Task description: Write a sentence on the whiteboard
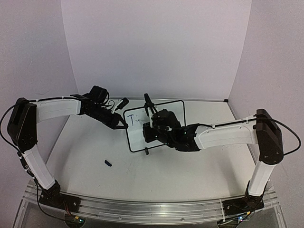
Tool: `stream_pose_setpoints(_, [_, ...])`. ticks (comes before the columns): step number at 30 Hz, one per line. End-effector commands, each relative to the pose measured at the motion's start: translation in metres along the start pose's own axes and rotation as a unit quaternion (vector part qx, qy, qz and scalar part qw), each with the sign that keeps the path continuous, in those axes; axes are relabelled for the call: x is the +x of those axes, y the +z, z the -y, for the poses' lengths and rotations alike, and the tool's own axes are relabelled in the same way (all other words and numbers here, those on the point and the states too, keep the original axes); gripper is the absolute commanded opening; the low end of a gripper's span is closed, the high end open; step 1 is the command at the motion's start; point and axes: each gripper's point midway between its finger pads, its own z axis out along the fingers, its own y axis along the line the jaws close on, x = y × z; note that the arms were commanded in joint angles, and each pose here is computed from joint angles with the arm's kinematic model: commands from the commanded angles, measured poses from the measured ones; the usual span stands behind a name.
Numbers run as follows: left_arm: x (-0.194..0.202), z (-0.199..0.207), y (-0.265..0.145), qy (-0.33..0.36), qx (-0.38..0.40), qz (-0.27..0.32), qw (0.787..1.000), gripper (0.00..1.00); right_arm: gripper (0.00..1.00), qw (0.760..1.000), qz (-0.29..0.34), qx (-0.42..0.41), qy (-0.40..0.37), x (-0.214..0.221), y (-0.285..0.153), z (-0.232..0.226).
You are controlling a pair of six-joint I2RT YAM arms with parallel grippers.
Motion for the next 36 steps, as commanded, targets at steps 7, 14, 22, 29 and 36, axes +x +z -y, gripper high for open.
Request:
stream_pose_setpoints(7, [-0.006, -0.006, -0.006, 0.003, -0.028, 0.005, 1.000, 0.00, 0.00, 0.998, 0.053, 0.003, 0.013, -0.044, -0.008, -0.001])
stream_pose_setpoints(14, [-0.005, -0.006, -0.005, 0.002, -0.028, 0.004, 1.000, 0.00, 0.00, 0.998, 0.057, -0.009, 0.011, -0.045, -0.006, -0.006])
stream_pose_setpoints(22, [-0.005, -0.007, -0.004, 0.002, -0.028, 0.003, 1.000, 0.00, 0.00, 0.999, 0.046, -0.022, 0.006, -0.037, 0.001, -0.012])
stream_pose_setpoints(29, [-0.004, -0.007, -0.003, 0.001, -0.027, 0.001, 1.000, 0.00, 0.00, 0.999, 0.030, -0.028, 0.004, -0.025, 0.006, -0.015])
stream_pose_setpoints(36, [-0.005, -0.007, -0.004, 0.001, -0.028, 0.002, 1.000, 0.00, 0.00, 1.000, 0.015, -0.025, 0.006, -0.013, 0.009, -0.013])
